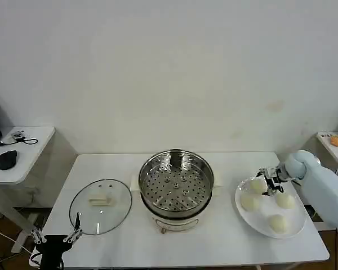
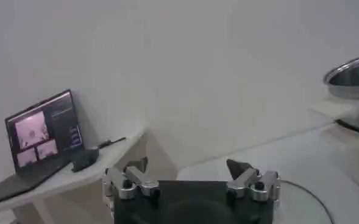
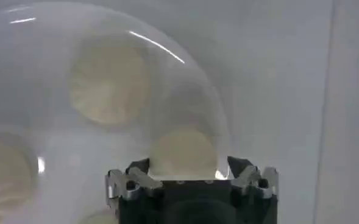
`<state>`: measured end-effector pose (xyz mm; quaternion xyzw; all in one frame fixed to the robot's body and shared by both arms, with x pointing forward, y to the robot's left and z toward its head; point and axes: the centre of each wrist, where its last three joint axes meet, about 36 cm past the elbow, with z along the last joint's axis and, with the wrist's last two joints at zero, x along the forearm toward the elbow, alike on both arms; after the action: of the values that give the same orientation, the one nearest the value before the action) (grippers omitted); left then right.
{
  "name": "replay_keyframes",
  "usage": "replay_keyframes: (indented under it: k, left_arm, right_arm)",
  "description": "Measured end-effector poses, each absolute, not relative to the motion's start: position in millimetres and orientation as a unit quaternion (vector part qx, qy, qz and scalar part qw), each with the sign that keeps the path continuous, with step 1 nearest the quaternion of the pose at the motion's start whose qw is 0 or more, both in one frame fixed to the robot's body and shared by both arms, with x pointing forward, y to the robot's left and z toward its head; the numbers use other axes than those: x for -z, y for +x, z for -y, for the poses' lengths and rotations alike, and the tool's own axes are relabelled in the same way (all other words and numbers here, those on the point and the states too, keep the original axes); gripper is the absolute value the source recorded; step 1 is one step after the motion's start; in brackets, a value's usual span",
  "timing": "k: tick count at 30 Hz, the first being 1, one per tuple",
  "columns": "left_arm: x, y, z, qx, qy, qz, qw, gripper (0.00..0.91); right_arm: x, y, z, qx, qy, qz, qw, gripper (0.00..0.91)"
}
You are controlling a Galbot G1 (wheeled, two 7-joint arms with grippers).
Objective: Take steamed baozi put them in steamer then cover it.
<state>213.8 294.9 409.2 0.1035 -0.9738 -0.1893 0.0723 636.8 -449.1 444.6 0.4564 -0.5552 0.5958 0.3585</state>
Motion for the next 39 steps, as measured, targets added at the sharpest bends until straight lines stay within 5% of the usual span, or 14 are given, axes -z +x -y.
replay_keyframes:
  k: [11,20,39]
  left_arm:
    - [-409.0,213.6,-293.9,0.187,0.106,0.974,0.071,0.907]
    - [-409.1,214.6,-293.4,0.187,0.103,0.975,0.07,0.907]
    - [-411.7,217.0,-294.6,0.187,0.106,0.974,0.066,0.907]
  right_arm:
    - [-462.2,637.6,451.9,-0.6,0.463,0.548,0.355,0.695]
    - [-525.1,640.4,453.0,-0.619,0.459,0.551,0.32,0.695]
    - [-665.3,668.9,277.6,-0.668,0.544,0.497,0.099,0.695]
